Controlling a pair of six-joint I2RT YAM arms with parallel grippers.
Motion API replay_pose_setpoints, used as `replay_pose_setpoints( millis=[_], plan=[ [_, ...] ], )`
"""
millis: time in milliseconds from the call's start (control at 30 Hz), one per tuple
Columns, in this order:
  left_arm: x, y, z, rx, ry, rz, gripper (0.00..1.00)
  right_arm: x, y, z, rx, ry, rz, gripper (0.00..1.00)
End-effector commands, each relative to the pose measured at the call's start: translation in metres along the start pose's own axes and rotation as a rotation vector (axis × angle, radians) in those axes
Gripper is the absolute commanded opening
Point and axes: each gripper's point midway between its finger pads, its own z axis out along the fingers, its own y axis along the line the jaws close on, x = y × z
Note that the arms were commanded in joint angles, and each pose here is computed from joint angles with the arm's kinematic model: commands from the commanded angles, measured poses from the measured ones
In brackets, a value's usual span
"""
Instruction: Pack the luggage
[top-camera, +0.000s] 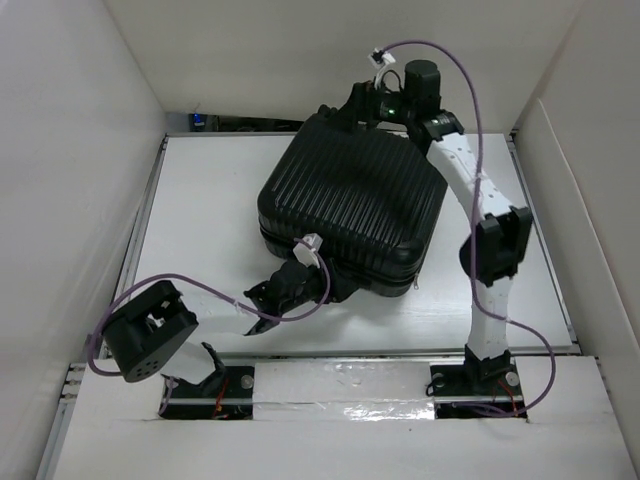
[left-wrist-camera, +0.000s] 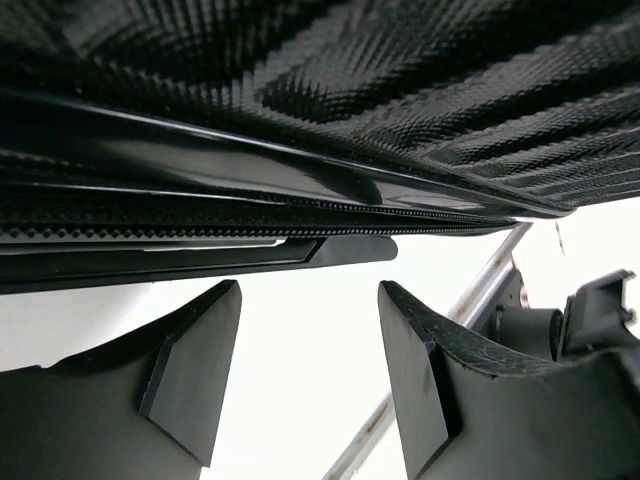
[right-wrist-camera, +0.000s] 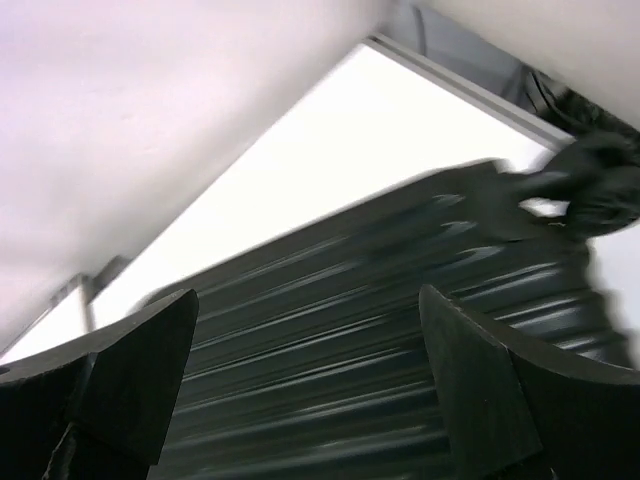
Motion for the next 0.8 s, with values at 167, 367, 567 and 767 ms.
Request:
replay_pose_setpoints(
  millis=[167,367,567,767],
  plan=[
    [-0.044,-0.038,0.031,0.086,-0.099,-0.015,0.55,-0.045,0.131,-0.158,0.173,-0.340,-0.382,0.56],
    [-0.060,-0.050,0.031,0.132,-0.123,-0.048,0.52,0.102,0.104,-0.235,0.500,-0.407,-0.158,0.00],
    [-0.070,-0.024,0.001,0.028,-0.208,-0.031,0.50,0.218,0.080,-0.279,0.624,-0.354,-0.005,0.08],
    [-0.077,0.031,-0.026,-0.162,-0.293,-0.068,0.48,0.250,0.069,-0.283,0.659,-0.300,0.027,0.46]
  ],
)
